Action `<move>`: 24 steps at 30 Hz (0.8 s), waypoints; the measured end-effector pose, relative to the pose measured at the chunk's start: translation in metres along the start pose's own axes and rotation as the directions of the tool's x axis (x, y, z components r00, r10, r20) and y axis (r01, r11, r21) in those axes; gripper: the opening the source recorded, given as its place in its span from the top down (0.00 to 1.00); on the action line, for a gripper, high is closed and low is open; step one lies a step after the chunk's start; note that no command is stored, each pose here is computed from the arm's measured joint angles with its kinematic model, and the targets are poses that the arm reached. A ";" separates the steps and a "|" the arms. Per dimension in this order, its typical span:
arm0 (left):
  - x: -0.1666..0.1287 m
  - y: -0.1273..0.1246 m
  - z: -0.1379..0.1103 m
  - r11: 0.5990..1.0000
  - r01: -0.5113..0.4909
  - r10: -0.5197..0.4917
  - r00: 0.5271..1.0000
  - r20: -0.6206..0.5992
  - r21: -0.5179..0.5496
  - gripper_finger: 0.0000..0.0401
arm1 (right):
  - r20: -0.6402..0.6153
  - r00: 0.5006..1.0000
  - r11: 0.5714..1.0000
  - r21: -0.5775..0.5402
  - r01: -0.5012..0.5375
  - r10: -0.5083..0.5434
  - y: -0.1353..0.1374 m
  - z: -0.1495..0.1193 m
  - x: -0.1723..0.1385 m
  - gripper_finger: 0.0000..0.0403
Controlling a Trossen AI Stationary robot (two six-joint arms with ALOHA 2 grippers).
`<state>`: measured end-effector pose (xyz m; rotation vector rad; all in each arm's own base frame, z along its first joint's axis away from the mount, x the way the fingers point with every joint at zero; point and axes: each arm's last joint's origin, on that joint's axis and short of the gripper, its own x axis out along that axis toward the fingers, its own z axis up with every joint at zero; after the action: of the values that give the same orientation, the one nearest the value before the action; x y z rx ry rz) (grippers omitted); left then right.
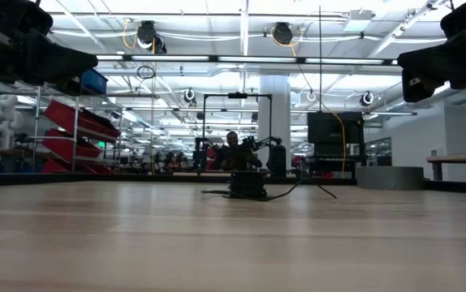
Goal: Coil cords
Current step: Return to Home Position
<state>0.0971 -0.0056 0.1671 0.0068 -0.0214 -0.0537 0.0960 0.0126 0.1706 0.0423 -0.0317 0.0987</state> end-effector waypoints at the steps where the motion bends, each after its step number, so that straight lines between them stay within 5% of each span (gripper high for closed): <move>1: 0.000 0.000 0.000 1.000 0.000 0.000 1.000 0.000 0.000 0.96 | 0.000 1.000 1.000 -0.001 0.000 0.000 0.000 0.000 0.000 1.00; 24: 0.000 0.000 0.000 1.000 -0.003 0.003 1.000 0.001 0.000 0.96 | 0.002 1.000 0.998 -0.059 0.004 -0.004 0.000 0.000 0.000 1.00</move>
<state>0.0971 -0.0055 0.1673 0.0063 -0.0227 -0.0510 0.0961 0.0124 0.1708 -0.0162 -0.0368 0.0939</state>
